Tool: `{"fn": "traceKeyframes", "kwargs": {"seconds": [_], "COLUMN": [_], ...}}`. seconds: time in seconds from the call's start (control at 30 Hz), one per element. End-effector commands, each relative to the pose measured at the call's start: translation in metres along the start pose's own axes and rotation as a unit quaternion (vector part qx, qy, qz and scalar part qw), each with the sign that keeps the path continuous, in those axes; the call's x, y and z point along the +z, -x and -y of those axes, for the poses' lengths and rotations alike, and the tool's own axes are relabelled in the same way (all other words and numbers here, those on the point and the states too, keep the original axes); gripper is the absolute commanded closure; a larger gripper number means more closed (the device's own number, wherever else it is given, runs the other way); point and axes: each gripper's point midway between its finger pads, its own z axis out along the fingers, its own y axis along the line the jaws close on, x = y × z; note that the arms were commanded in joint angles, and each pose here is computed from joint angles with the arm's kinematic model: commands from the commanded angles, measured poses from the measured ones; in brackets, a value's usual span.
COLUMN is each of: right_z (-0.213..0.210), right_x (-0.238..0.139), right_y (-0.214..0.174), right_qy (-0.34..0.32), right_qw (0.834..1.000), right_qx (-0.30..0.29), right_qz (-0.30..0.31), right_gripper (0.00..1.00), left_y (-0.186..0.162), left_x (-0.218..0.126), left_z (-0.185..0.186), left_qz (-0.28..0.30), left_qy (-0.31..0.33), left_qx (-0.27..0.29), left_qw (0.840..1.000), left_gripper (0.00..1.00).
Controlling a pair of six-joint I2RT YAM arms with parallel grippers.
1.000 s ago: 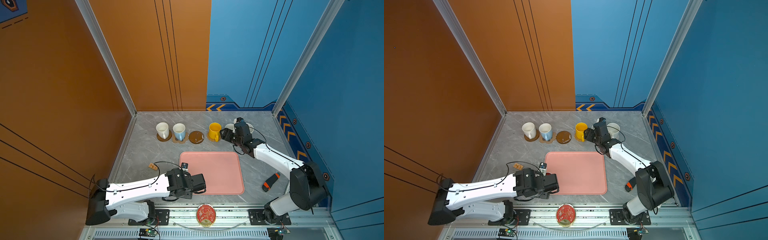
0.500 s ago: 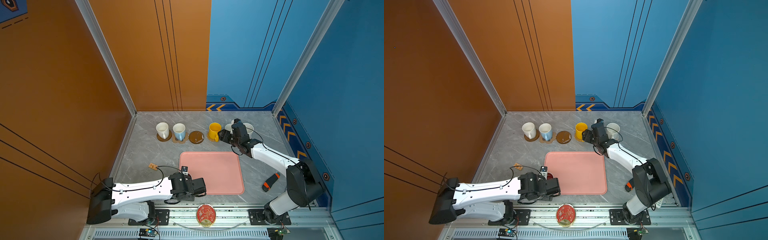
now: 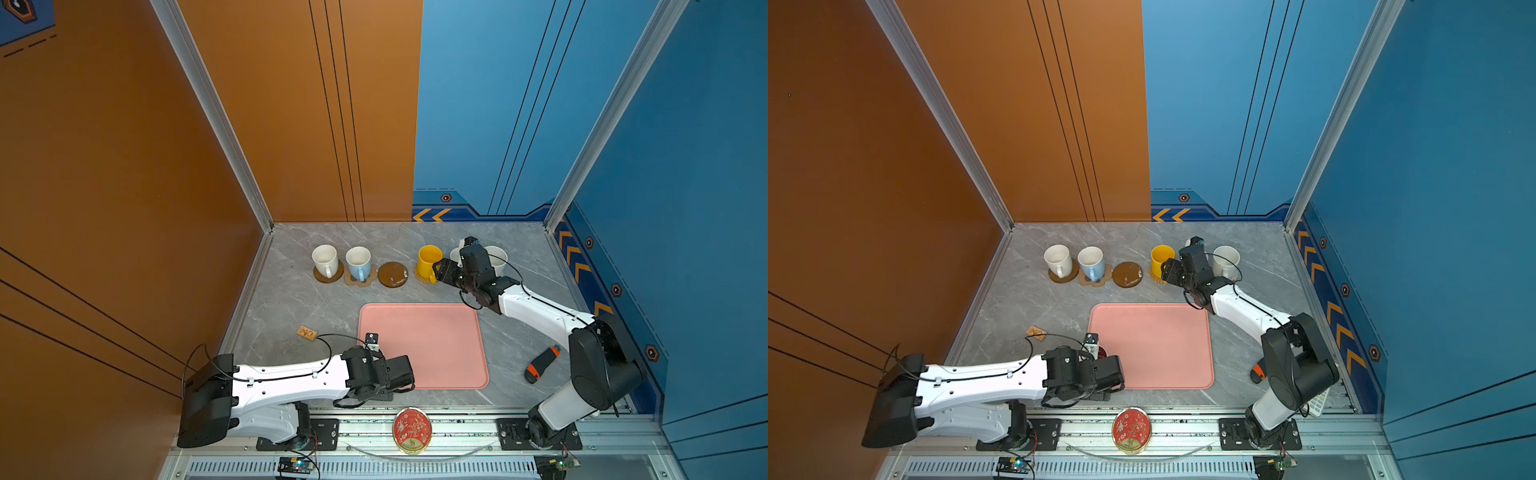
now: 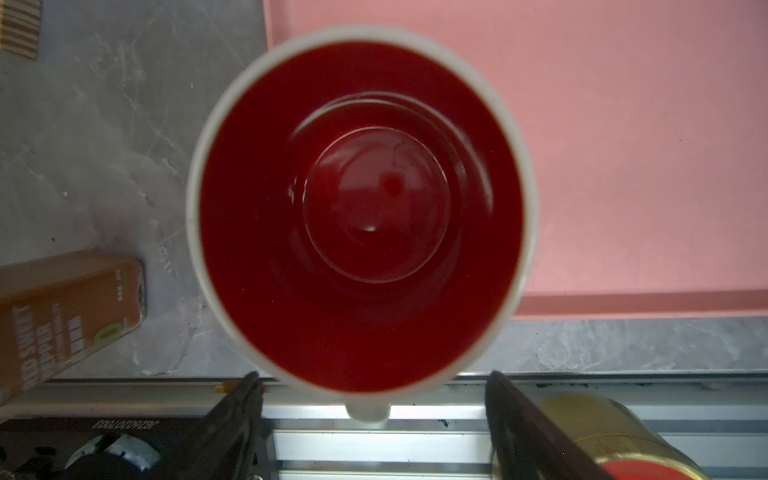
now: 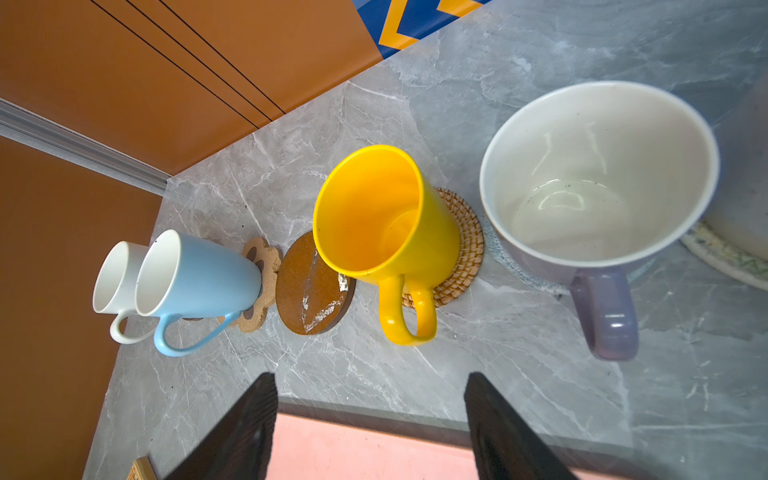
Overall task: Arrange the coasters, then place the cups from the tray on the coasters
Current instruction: 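Lower the left gripper into the red-lined white mug rim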
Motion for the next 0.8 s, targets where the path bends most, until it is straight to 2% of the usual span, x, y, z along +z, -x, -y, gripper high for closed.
{"fn": "traceKeyframes", "kwargs": {"seconds": [0.0,0.4,0.77], "right_z": [-0.009,-0.008,-0.009], "right_x": [0.001,0.005,0.005], "right_y": [0.004,0.003,0.002], "right_qy": [0.008,0.007,0.008], "right_qw": [1.0,1.0,1.0], "right_qx": [-0.001,-0.001,-0.001], "right_qz": [0.0,-0.004,-0.006], "right_gripper": [0.3,0.3,0.31], "left_y": [-0.003,0.003,0.006], "left_x": [0.009,0.026,0.032], "left_z": [-0.004,-0.005,-0.008], "left_qz": [-0.01,-0.006,-0.008], "left_qy": [0.009,0.008,0.013], "left_qx": [-0.001,-0.017,-0.02], "left_qw": [1.0,1.0,1.0], "left_gripper": [0.15,0.22,0.37]}}
